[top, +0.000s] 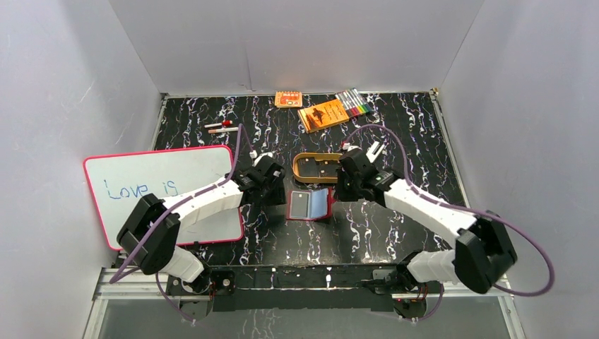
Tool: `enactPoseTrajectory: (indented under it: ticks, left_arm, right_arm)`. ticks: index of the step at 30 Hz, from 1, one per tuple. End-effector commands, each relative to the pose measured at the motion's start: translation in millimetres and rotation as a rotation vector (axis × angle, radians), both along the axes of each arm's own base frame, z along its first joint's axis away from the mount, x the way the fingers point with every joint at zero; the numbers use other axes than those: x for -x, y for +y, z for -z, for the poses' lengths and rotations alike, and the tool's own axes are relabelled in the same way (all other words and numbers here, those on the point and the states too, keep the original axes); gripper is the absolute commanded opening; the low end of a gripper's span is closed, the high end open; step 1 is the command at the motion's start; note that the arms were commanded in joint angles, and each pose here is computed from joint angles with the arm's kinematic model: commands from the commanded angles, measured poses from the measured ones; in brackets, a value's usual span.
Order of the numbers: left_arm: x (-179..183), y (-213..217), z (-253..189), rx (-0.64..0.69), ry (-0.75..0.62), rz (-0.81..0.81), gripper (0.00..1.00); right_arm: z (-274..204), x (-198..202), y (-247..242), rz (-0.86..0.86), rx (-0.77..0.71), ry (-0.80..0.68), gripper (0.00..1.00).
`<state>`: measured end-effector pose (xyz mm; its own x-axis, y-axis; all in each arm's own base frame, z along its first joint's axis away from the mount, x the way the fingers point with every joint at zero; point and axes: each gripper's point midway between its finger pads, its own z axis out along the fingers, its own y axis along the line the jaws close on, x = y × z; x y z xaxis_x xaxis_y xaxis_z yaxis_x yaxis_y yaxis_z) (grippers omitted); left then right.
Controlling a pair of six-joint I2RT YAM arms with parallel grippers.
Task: Put the credit cards into the card holder
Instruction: Close the card holder at the center of the board.
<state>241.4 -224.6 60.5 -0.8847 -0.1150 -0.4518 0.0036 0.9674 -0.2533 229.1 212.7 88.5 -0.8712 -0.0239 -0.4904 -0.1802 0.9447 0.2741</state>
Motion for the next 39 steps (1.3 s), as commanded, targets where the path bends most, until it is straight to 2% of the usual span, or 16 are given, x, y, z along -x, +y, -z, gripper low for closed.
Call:
enactPoseTrajectory:
  ticks: [1,9,15,21,33,39]
  left_arm:
    - [7,-9,16,0.008,0.042,0.017,0.48]
    - [19,-35,43,0.005,0.101,0.072,0.40]
    - [28,-49,58,0.046,0.145,0.092,0.32]
    - [35,-53,59,0.080,0.162,0.095,0.19]
    - [44,-31,45,0.089,0.114,0.035,0.02]
    - [49,-19,40,0.087,0.096,0.011,0.00]
  right_arm:
    - [-24,6,-6,-0.061,-0.036,-0.084,0.00]
    - [-67,24,34,-0.247,-0.299,-0.151,0.00]
    - [-64,20,56,-0.242,-0.409,-0.124,0.00]
    - [-45,9,68,-0.205,-0.438,-0.095,0.00]
    - [-14,-7,87,-0.166,-0.433,-0.019,0.00]
    - [-2,-8,102,-0.174,-0.424,0.031,0.00]
